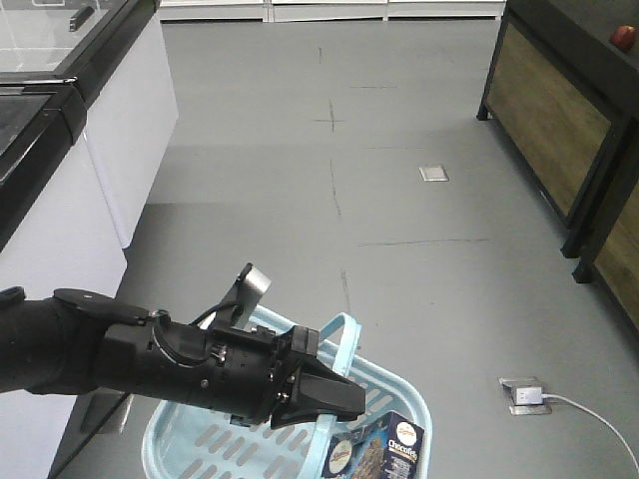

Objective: Left arm holds basket, right arm returns cookies
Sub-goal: 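Drive forward toward the drink shelves holding the basket in the left gripper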

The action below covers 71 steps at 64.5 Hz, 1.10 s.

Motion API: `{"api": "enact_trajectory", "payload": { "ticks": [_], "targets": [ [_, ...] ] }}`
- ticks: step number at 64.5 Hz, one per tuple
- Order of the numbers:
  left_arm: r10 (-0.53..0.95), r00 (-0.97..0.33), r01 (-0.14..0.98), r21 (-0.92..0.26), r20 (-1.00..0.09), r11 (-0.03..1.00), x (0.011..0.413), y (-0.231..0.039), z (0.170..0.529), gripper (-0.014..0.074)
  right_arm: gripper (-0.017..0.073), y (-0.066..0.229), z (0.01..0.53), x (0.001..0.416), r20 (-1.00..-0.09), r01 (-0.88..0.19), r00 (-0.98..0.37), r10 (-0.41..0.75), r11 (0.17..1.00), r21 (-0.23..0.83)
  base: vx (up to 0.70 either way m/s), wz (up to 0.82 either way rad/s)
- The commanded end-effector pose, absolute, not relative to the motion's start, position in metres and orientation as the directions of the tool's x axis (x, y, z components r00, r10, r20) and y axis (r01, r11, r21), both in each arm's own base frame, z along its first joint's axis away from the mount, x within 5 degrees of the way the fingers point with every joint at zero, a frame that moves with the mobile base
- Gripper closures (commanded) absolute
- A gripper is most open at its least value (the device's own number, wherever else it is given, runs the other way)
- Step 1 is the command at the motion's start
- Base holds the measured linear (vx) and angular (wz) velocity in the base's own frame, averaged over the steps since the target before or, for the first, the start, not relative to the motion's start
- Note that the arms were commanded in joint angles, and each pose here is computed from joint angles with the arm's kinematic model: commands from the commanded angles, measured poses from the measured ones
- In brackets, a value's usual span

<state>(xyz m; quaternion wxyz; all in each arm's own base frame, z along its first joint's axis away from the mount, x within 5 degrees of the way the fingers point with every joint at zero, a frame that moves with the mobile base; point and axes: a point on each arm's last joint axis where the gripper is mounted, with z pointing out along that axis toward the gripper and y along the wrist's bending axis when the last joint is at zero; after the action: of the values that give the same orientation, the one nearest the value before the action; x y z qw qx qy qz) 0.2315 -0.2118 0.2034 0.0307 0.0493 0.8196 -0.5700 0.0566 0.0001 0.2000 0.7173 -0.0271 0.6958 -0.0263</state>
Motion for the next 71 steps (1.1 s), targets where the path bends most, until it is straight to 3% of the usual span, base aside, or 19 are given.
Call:
{"api": "enact_trajectory", "payload": {
  "ticks": [1,71],
  "targets": [
    [0.037,-0.989,0.146,-0.964,-0.142,0.221,0.2302,-0.2146,0.2329,0.0601,0.0568,0.0004,0.2074,0.0555,-0.991,0.003,0.11,-0.081,0.997,-0.081,0.09,-0.08],
    [0.035,-0.989,0.146,-0.964,-0.142,0.223,0.2305,-0.2146,0.2328,0.0601,0.0568,0.0004,0.2074,0.0555,-0.991,0.003,0.11,-0.081,0.997,-0.081,0.22,-0.02]
  ]
}}
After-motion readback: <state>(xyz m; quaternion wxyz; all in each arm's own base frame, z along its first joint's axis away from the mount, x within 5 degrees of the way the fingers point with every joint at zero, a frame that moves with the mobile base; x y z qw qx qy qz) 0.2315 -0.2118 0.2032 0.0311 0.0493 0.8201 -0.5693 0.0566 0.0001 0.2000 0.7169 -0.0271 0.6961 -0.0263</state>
